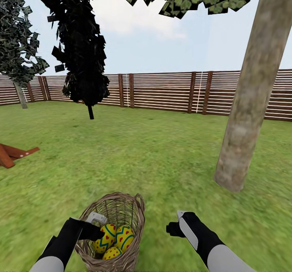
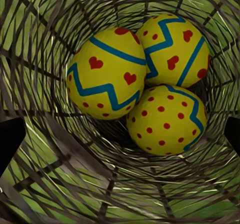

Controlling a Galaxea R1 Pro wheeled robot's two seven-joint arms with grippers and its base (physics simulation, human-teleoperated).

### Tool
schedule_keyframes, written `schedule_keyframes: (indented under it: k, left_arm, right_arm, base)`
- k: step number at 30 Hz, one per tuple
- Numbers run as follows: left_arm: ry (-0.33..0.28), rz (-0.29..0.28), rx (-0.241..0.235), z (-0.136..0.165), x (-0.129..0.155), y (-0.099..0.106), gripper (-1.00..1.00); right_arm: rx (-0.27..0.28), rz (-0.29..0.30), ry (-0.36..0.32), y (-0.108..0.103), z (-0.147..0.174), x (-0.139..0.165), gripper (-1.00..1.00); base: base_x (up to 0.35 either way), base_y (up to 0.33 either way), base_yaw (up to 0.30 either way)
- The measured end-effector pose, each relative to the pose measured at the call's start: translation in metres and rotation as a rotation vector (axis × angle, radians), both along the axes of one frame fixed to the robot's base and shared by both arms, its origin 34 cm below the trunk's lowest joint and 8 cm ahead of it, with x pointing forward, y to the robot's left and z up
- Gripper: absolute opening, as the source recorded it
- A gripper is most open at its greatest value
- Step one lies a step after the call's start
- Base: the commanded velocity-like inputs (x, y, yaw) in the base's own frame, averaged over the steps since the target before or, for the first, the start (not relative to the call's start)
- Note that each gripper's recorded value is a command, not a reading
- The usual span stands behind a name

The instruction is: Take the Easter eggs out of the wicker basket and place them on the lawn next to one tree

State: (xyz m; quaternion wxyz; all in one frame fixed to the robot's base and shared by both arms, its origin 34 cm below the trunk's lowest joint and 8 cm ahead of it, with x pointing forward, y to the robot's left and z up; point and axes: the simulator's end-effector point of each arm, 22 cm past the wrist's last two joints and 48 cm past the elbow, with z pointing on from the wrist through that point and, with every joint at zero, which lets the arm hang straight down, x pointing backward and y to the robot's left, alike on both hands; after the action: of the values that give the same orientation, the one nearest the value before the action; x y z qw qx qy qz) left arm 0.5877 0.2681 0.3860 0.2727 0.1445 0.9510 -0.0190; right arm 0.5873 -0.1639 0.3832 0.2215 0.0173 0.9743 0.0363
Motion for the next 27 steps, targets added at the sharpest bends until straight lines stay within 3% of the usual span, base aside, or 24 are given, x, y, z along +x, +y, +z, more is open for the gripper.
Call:
schedule_keyframes:
  k: [27]
  left_arm:
    - [-0.003,0.007,0.007,0.0007,0.0011,0.0016,1.00]
  right_arm:
    - [0.000,-0.020,0.000,-0.0080,0.0004,0.0017,1.00]
  base:
    - [0.073,0.000,0.000]
